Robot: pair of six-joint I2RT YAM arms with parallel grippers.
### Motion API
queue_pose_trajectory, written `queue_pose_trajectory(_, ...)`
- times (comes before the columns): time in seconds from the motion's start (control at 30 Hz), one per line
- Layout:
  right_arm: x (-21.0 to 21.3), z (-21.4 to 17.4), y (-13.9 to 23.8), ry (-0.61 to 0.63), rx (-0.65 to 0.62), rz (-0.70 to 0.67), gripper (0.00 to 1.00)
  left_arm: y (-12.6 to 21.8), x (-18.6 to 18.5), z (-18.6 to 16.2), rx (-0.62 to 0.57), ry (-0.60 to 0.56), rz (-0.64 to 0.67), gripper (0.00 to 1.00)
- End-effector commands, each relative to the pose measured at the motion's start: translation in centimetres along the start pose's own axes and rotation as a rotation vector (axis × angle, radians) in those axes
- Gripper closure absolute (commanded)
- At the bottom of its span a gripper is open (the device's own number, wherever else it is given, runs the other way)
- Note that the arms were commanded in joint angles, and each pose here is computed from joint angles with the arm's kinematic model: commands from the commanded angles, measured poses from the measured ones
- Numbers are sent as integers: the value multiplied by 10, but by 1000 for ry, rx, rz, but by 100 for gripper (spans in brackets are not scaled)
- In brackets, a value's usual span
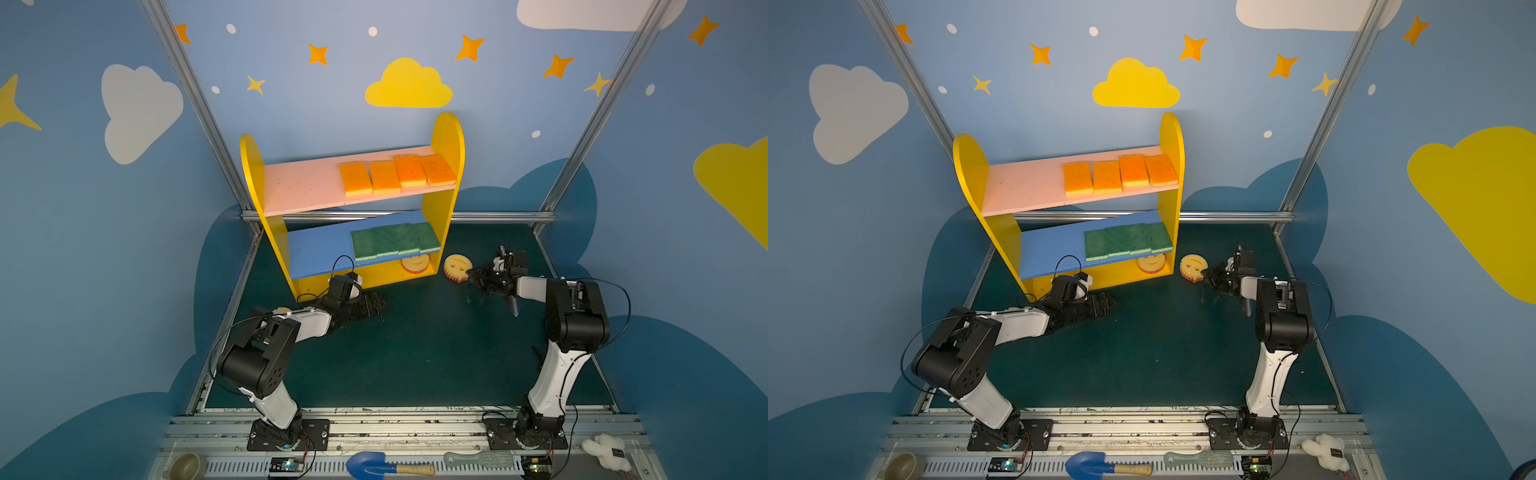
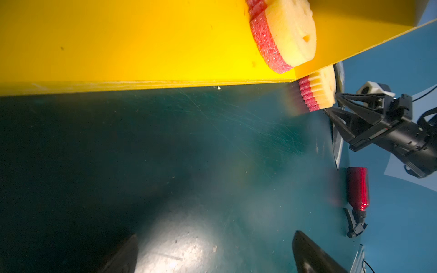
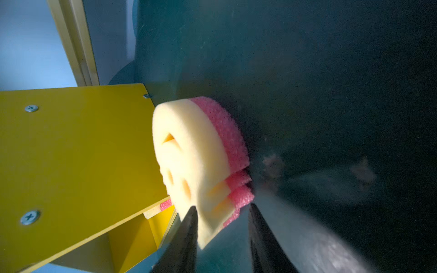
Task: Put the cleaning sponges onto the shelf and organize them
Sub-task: 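Draw back the right gripper and grasp the smiley sponge by the shelf corner, then carry the second smiley sponge toward the shelf base with the right gripper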
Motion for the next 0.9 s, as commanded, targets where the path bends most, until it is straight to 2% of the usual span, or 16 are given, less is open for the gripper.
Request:
queue_pose_trajectory(0.0,2,5,-6,5,-6,24,69,0,-6,7,-12,-8,-40,0)
queue_pose_trajectory(0.4,-2,4,-11,-5,-6,33,100,13,-8,1,-14,-11,-35,0)
queue_pose_trajectory(0.63,12,-2,0,13,-8,58,100,31,-14,-3,-37,-19,-39,0)
queue_pose_trajectory(0.87,33,-23,25,56,-6,76,100,57,-19,-15,-68,-34,-46,0)
Point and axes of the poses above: each gripper's point midway between its finger pads, its own y axis back along the fingers, its own x axis along the line the jaws close on, z = x × y, the point moved 10 cm from there along y, back along the fingers, and after that the axes turned 9 degrees about y, right-handed, at the moved point
